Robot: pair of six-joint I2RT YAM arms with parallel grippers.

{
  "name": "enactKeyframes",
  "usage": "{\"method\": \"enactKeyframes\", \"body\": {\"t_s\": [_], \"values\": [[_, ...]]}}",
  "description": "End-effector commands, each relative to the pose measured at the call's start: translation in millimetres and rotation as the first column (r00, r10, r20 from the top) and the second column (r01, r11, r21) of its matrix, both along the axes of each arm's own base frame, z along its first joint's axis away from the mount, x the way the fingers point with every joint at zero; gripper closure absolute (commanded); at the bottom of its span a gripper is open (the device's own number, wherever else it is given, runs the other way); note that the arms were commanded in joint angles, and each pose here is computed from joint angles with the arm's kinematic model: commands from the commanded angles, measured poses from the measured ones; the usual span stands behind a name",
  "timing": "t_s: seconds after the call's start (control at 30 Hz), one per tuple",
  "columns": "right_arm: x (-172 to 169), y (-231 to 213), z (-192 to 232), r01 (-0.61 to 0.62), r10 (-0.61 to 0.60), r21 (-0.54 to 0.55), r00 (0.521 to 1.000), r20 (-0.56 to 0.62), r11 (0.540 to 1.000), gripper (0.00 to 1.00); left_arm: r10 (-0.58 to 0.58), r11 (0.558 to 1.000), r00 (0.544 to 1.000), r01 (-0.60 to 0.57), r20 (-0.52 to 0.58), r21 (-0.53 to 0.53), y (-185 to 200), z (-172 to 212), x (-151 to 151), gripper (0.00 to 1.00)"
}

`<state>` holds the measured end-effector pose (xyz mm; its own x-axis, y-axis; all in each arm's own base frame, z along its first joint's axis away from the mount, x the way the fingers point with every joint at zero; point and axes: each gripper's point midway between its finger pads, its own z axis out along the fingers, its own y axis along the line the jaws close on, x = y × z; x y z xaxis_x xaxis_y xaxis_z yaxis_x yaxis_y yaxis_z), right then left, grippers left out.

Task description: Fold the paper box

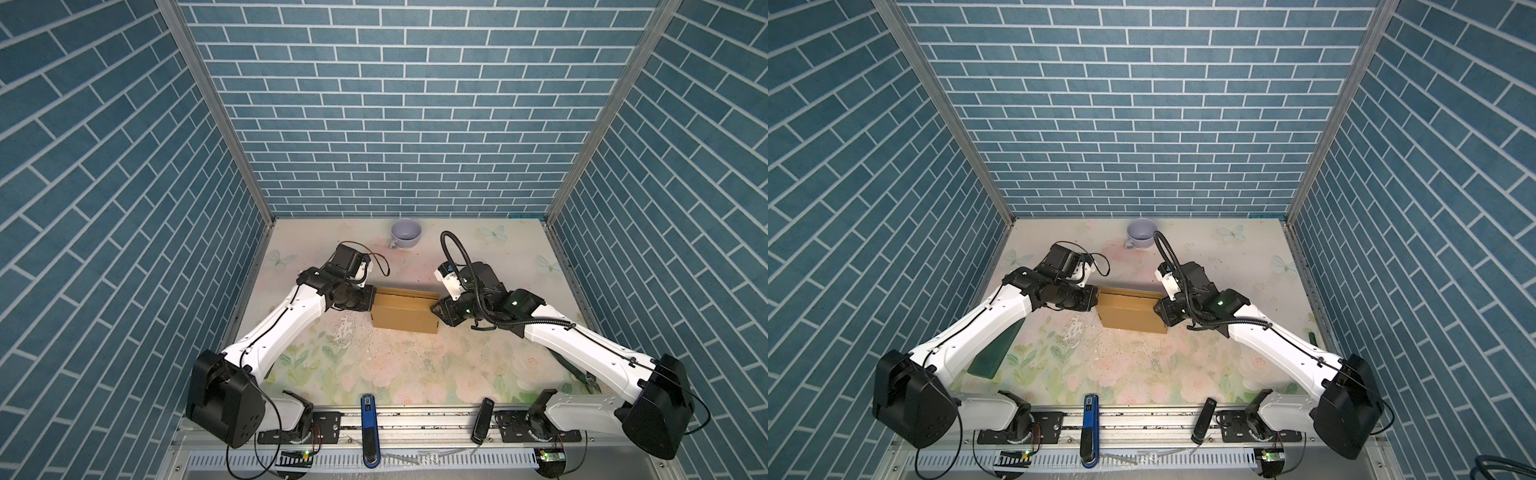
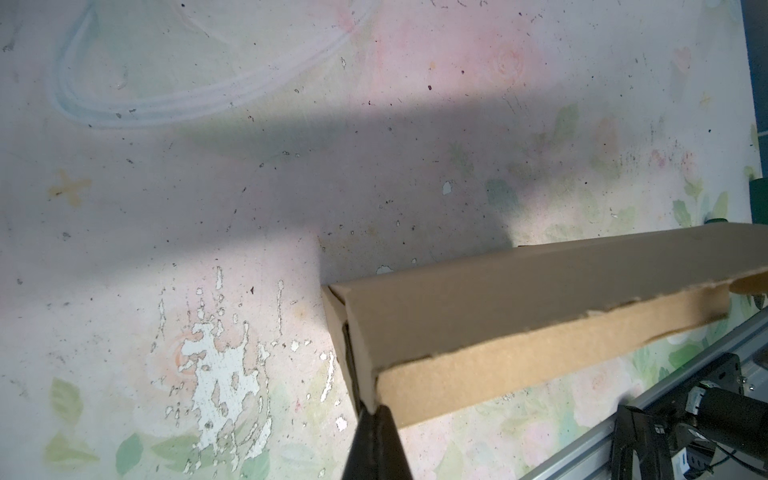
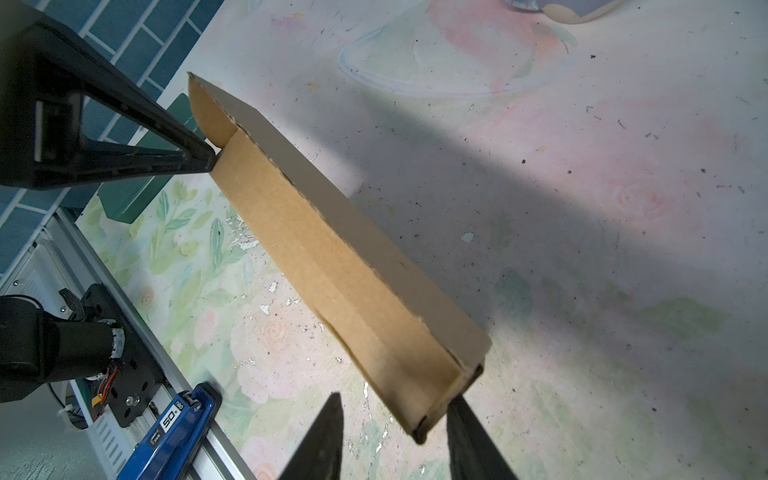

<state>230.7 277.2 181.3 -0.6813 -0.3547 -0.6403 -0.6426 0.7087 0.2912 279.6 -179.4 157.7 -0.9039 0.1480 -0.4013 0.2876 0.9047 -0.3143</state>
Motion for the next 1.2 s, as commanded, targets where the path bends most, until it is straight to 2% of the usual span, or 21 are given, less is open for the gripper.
{"method": "enactKeyframes", "body": {"t_s": [0.0,0.8,1.17], "values": [[0,7,9,-0.004,0.004,0.041,1.0,0.01,0.999,0.59,-0.008,1.0,1.0,0.009,-0.014,0.014,1,-7,-6,1.0],[3,0,10,0.017,-0.018,0.027,0.999,0.042,0.999,0.58,0.002,1.0,1.0,-0.002,-0.006,0.023,4,-8,-5,1.0],[3,-8,12,0.022,-0.022,-0.001,0.997,0.074,1.0,0.54,0.0,1.0,1.0,0.001,-0.011,0.027,3,-12,-6,1.0]]}}
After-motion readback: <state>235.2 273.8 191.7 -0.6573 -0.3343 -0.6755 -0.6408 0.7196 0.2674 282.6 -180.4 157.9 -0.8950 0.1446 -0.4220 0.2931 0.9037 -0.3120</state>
